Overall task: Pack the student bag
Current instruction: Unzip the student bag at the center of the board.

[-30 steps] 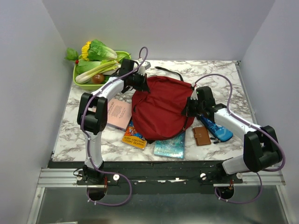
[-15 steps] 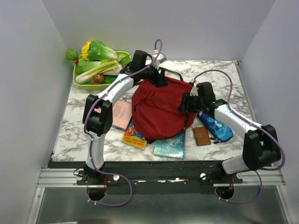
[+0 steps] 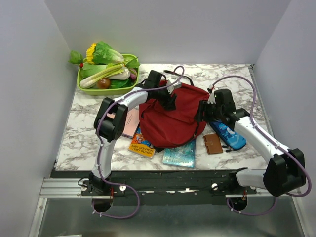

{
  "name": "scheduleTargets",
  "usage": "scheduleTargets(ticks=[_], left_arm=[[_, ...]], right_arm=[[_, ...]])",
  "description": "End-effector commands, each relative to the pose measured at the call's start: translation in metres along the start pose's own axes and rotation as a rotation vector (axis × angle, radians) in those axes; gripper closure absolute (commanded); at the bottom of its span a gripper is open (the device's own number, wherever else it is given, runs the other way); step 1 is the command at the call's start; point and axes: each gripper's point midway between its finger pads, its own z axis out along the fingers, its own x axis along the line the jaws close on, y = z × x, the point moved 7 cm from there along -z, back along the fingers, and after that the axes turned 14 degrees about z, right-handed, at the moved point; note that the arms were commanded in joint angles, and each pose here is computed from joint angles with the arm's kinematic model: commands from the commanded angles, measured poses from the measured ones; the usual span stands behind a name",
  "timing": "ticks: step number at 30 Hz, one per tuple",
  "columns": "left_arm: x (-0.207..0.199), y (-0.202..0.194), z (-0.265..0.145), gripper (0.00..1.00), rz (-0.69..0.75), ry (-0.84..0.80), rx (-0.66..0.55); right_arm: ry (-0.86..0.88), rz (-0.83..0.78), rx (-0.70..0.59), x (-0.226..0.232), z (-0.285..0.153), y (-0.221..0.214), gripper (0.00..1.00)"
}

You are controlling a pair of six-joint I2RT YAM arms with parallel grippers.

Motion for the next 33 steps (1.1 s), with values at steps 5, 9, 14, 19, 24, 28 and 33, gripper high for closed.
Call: scheduleTargets(ticks=[5, 9, 14, 19, 24, 28, 33], left_arm=[[-0.015, -0.012, -0.026, 0.33, 0.297, -0.104, 0.091], [-0.022, -0.014, -0.028, 0.34, 0.331, -0.132, 0.103], [-0.03, -0.014, -0.032, 0.36, 0.324, -0.153, 0.106], [-0.045, -0.023, -0.041, 0.37, 0.312, -0.18, 0.121], [-0.051, -0.014, -0.048, 0.38, 0.261, -0.166, 0.095], [-0.035, 0.02, -0.056, 0.36, 0.157, -0.077, -0.007], [-0.009, 0.051, -0.052, 0.36, 0.104, 0.077, -0.121]], right_arm=[[-0.108, 0.074, 0.043, -0.023, -0.012, -0.028, 0.35], [-0.111, 0.049, 0.036, -0.02, -0.002, -0.015, 0.35], [-0.113, 0.014, -0.023, -0.011, 0.018, 0.022, 0.35], [-0.142, 0.001, -0.063, -0.003, 0.051, 0.062, 0.35], [-0.116, 0.004, -0.029, -0.001, 0.077, 0.068, 0.4], [-0.058, -0.002, 0.01, 0.007, 0.086, 0.059, 0.43], [0.064, -0.044, 0.084, 0.027, 0.093, 0.038, 0.48]])
